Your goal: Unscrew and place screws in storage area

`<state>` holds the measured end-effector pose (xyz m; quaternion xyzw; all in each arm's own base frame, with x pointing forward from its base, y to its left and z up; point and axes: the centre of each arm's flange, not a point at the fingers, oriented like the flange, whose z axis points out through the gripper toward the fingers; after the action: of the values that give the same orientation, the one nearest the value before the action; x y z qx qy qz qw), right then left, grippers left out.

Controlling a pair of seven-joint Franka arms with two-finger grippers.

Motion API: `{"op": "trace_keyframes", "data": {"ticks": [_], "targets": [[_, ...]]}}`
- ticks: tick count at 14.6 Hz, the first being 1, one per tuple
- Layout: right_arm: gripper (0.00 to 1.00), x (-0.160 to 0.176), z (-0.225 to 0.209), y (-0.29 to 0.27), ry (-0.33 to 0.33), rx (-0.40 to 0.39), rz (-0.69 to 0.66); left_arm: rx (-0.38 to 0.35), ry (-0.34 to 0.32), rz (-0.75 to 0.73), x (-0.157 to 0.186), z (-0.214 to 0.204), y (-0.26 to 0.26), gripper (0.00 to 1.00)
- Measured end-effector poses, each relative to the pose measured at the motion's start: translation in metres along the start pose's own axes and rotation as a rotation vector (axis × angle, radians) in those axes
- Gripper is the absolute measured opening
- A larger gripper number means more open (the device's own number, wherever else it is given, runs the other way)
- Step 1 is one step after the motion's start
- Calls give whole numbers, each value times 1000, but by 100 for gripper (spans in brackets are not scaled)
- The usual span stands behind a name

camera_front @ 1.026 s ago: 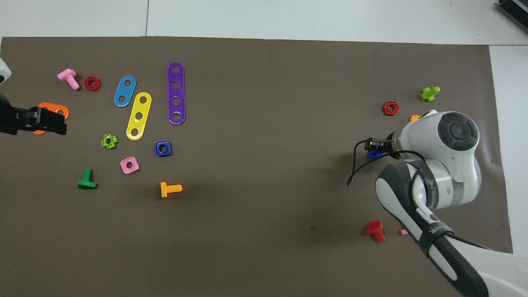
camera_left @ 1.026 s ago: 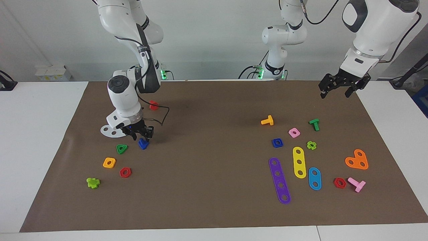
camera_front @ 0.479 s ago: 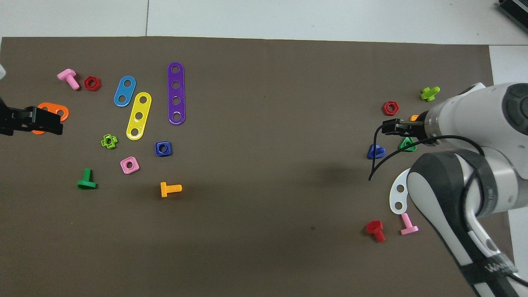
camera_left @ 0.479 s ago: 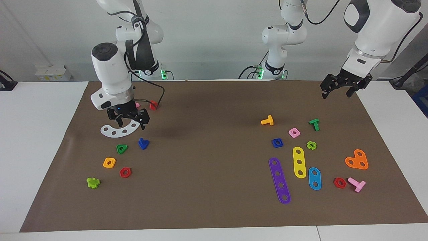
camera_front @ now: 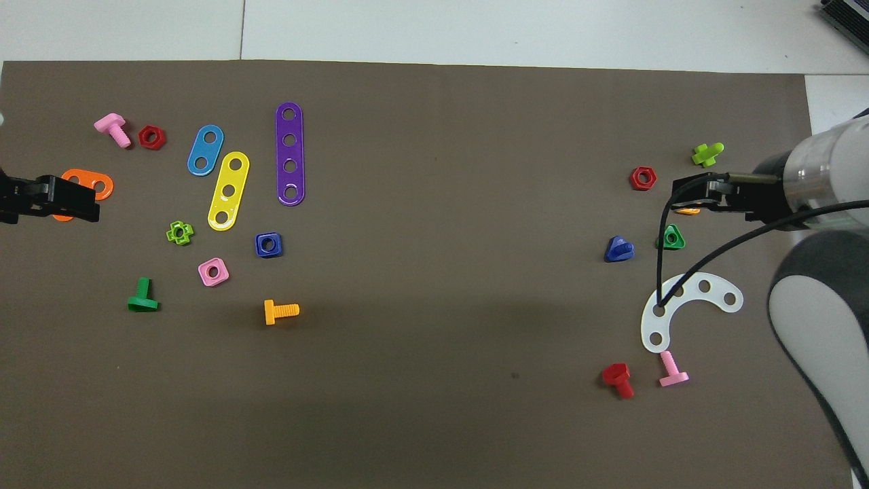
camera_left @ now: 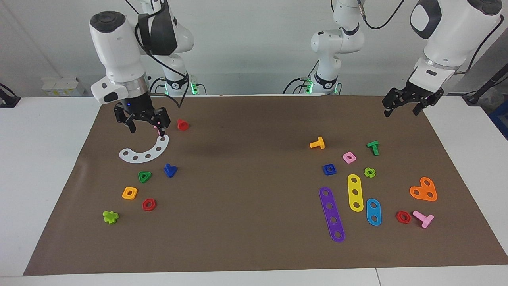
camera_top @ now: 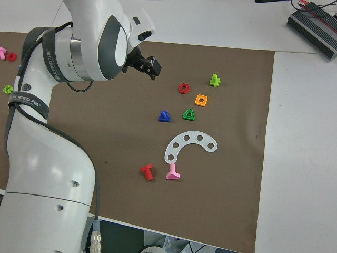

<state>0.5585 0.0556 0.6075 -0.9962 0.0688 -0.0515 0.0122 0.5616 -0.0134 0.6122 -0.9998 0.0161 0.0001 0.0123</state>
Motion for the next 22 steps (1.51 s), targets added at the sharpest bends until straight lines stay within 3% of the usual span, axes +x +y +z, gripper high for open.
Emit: {"op": "trace_keyframes", "data": {"ticks": [9, 22], "targets": [[100, -6, -15, 5, -44, -45, -51, 0, 0, 0, 0, 0, 0, 100], [100, -9, -16, -13, -28, -39, -84, 0, 0, 0, 0, 0, 0, 100]]}}
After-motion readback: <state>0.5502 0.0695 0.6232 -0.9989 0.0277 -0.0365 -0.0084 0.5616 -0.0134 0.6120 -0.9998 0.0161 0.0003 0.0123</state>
